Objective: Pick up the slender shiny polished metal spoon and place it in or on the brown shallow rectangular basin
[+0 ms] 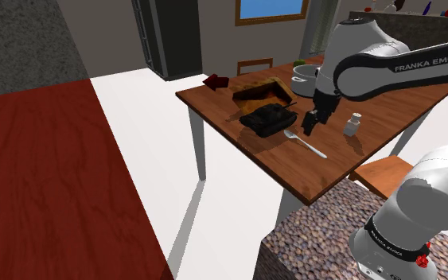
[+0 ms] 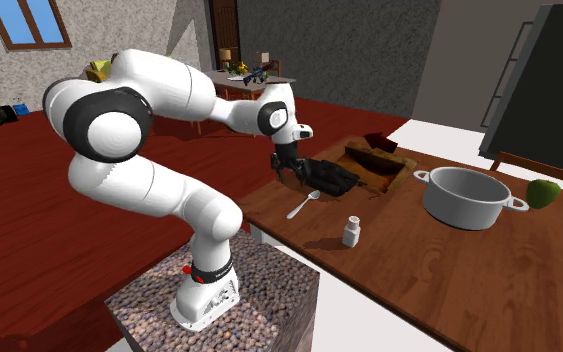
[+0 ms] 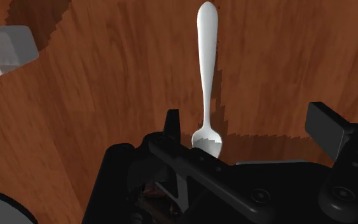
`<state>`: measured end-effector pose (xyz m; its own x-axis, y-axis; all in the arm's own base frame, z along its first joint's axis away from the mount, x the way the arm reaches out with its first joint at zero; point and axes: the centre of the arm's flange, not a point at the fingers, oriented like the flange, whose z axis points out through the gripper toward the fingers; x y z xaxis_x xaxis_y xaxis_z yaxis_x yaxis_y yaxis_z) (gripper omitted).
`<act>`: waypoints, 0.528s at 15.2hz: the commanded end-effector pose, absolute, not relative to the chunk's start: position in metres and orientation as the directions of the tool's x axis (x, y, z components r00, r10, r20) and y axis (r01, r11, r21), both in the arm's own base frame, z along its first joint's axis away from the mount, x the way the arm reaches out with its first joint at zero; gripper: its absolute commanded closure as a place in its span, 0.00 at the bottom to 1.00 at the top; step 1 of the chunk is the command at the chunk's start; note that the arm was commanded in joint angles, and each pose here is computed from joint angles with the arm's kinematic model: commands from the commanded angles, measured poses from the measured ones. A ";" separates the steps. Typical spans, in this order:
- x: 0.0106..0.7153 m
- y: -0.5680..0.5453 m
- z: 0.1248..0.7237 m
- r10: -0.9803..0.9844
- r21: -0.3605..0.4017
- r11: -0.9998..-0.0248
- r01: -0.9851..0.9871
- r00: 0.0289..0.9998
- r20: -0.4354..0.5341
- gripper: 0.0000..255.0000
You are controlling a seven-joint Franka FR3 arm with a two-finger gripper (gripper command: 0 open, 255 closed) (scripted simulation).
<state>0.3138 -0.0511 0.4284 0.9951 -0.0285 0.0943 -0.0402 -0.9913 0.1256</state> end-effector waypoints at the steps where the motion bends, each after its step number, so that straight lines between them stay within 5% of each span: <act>1: 0.319 -0.060 0.404 -0.029 0.136 -0.990 -0.045 0.993 0.117 0.00; 8: 0.328 -0.075 0.351 -0.033 0.150 -0.987 -0.054 0.989 0.142 0.00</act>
<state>0.3282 -0.0745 0.3566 0.9896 -0.0329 0.1401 -0.0541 -0.9872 0.1500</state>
